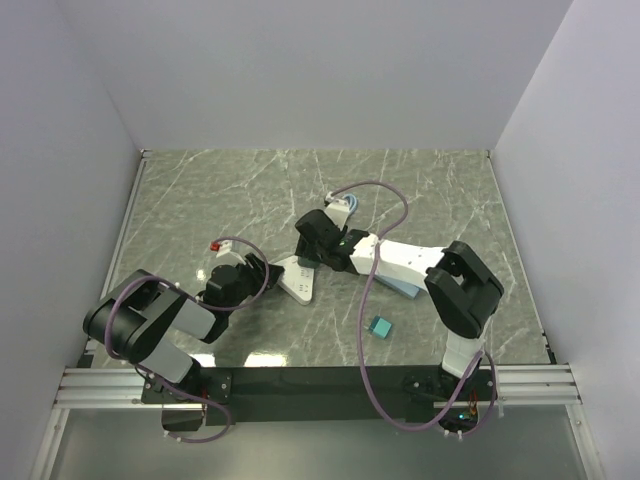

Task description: Insert the plug

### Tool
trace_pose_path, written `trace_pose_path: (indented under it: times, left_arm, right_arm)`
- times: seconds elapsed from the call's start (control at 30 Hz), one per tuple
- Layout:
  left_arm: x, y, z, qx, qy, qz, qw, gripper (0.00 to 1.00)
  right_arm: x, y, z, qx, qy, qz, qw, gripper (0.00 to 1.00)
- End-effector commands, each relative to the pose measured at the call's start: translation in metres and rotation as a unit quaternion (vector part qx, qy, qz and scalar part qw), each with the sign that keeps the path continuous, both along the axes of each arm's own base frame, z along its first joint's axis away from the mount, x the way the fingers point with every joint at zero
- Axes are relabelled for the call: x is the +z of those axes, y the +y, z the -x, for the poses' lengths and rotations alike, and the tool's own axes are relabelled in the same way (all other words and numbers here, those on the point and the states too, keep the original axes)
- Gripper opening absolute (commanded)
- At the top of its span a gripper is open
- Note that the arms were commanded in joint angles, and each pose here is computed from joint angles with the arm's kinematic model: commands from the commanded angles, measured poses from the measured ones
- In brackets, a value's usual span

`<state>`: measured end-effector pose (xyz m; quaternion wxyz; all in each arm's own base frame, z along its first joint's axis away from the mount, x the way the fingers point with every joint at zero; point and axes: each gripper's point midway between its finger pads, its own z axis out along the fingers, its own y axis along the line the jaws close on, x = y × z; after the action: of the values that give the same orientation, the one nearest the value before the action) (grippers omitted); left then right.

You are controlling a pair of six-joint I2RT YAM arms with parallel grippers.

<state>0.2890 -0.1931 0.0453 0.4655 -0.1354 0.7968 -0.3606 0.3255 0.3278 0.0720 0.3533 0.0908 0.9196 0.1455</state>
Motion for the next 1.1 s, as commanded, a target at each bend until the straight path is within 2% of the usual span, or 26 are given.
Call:
trace_pose_path:
  times: [0.0,0.63,0.9,0.93,1.0,1.03,1.07]
  left_arm:
    - [-0.014,-0.006,0.005,-0.028,0.013,-0.032,0.999,0.00]
    - [-0.016,-0.006,0.004,-0.030,0.013,-0.035,0.999,0.00]
    - [-0.018,-0.006,0.002,-0.028,0.013,-0.039,0.999,0.00]
    - [-0.017,-0.006,0.001,-0.027,0.012,-0.038,0.999,0.00]
    - [-0.020,-0.005,0.001,-0.025,0.015,-0.042,0.999,0.00]
    - [-0.021,-0.005,0.001,-0.026,0.016,-0.043,0.999,0.00]
    - [-0.021,-0.004,0.001,-0.025,0.017,-0.043,0.999,0.00]
  right_arm:
    - [-0.091,-0.001,0.078,0.046,0.145,0.051,0.987,0.00]
    - [-0.114,0.014,0.094,0.070,0.171,0.067,0.981,0.00]
    - [-0.064,0.011,0.064,0.071,0.109,0.106,0.986,0.00]
    - [-0.058,0.010,0.061,0.073,0.103,0.109,0.986,0.08]
    - [-0.041,0.008,0.052,0.068,0.083,0.106,0.989,0.16]
    - [-0.036,0.007,0.049,0.070,0.075,0.108,0.989,0.28]
    - [-0.027,0.006,0.047,0.069,0.067,0.106,0.990,0.34]
